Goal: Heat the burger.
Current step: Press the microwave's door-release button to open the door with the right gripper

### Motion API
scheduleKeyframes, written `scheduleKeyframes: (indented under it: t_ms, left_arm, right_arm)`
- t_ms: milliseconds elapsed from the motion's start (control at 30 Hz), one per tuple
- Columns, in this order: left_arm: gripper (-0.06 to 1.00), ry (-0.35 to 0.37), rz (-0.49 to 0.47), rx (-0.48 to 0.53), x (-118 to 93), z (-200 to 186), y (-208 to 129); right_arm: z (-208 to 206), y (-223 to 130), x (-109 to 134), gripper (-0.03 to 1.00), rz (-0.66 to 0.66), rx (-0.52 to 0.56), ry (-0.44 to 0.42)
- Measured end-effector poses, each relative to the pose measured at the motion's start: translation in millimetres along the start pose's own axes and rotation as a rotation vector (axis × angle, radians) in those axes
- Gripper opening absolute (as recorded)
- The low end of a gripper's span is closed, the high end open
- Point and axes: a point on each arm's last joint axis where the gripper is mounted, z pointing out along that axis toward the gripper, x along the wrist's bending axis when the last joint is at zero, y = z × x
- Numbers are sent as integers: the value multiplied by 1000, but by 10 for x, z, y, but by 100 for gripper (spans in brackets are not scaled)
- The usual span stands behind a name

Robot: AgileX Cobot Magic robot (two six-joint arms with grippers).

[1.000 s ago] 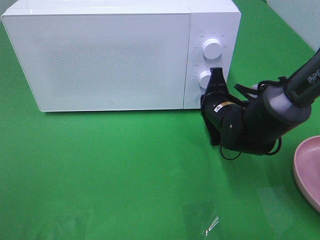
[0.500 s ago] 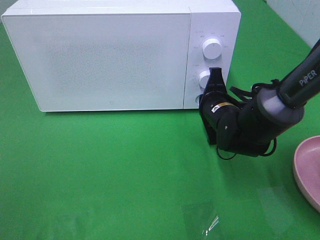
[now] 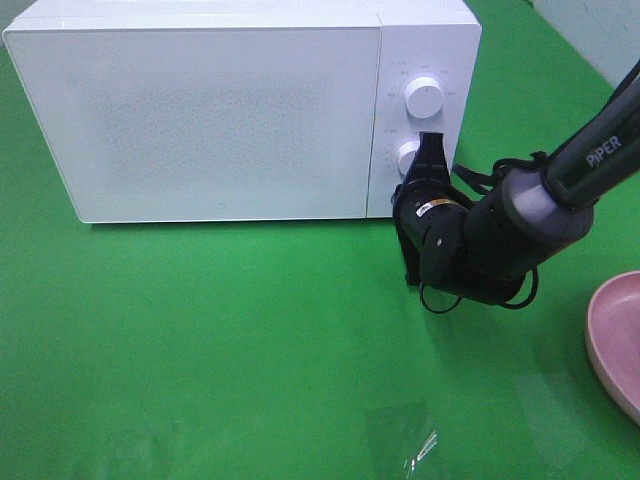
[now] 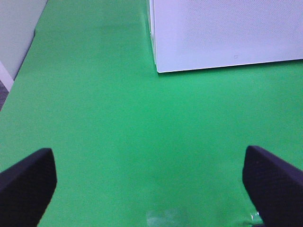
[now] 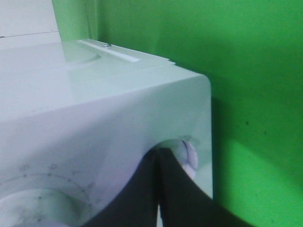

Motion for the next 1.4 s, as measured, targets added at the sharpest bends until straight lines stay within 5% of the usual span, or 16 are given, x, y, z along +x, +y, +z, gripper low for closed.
scheduleKeyframes:
  t_ms: [1400]
  left_arm:
    - [99, 0, 0, 0, 0, 0, 0]
  right_arm:
    - [69, -84, -76, 0, -28, -10, -14]
